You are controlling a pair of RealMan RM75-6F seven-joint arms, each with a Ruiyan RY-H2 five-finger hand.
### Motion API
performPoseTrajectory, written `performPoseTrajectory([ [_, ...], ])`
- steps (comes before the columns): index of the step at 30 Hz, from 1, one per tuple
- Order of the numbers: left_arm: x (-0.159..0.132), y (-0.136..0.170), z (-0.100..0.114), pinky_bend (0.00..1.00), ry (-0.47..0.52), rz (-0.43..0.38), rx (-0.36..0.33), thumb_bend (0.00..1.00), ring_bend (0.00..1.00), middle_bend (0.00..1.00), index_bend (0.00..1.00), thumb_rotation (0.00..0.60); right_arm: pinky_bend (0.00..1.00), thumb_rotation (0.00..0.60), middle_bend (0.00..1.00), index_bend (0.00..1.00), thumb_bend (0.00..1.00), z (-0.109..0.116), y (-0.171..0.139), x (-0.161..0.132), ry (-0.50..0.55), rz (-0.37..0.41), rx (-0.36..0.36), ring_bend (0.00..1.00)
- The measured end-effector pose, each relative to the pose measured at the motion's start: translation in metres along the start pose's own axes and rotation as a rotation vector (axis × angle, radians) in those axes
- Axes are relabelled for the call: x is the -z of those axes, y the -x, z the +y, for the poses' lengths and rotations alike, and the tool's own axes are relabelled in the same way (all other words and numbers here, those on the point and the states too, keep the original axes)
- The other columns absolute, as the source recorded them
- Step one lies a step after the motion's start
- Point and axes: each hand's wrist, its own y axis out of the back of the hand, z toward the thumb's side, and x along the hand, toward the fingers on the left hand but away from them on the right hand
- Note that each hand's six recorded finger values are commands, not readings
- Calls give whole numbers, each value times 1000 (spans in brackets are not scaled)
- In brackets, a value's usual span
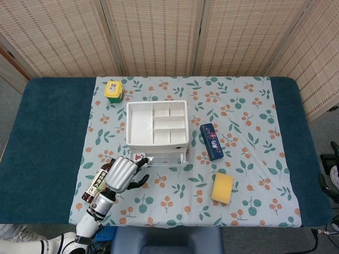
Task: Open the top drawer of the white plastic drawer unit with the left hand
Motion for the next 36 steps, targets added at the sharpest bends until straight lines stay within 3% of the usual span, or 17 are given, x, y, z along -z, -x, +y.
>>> performPoseTrajectory([
  [19, -18, -10, -2, 1000, -42, -7, 53, 357, 1000, 1000, 269, 600, 17, 600, 7, 0, 391, -1, -3, 5, 9, -11, -3, 9],
  [30, -32, -13, 3, 1000, -124, -25, 83, 358, 1000, 1000, 379, 600, 16, 600, 7, 0, 391, -2, -4, 10, 15, -20, -4, 9],
  [36, -37, -10, 6, 1000, -158, -41, 93, 358, 1000, 1000, 388, 600, 16, 600, 7, 0, 392, -2, -4, 12, 17, -21, -5, 9],
])
